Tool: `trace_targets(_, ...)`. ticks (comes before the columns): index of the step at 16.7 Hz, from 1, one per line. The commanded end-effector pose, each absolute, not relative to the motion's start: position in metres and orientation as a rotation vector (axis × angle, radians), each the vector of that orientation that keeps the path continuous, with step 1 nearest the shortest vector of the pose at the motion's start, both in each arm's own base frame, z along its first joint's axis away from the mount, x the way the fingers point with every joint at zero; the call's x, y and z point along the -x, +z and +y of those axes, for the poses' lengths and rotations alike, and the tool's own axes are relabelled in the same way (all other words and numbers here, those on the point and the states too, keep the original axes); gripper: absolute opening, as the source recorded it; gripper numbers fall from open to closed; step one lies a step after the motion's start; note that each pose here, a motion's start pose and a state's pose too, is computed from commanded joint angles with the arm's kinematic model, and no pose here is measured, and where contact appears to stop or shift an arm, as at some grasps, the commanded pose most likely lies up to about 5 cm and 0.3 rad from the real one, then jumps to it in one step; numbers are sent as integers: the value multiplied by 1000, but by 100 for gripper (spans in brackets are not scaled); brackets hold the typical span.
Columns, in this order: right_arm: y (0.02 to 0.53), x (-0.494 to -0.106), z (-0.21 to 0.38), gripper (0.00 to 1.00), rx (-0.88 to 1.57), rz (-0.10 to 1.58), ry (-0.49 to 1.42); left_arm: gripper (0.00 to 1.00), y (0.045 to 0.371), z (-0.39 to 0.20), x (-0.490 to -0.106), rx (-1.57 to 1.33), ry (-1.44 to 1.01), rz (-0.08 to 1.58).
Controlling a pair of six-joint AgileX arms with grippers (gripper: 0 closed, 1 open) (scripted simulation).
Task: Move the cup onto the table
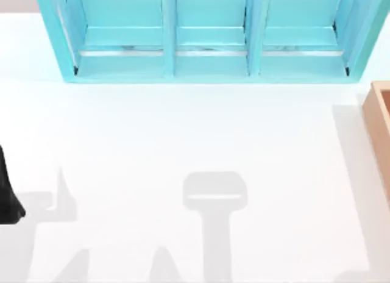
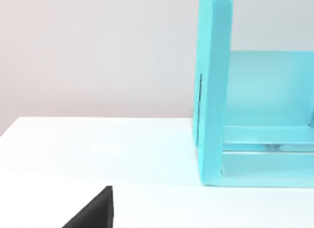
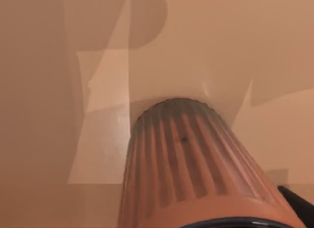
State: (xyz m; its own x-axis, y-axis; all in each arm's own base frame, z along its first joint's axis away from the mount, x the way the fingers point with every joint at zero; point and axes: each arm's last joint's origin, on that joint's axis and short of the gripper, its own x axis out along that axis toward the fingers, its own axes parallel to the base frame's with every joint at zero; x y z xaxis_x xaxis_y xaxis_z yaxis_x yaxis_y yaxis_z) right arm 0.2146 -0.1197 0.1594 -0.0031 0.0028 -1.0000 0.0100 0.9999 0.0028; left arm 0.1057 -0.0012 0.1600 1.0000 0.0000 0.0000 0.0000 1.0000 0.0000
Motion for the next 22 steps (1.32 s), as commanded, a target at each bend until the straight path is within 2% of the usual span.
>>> trace_targets(8,164,-217,-117,0,-10,1571,-8,100,160,-1,-106,0,0,0)
trace_targets(14,213,-229,-68,0,-16,1594,-2,100,160,-1,-106,0,0,0)
trace_targets(18,252,-219,-26,0,-11,1581,-6,100,160,-1,-106,0,0,0)
trace_targets(22,260,-216,-20,0,-11,1573,-7,100,160,-1,-106,0,0,0)
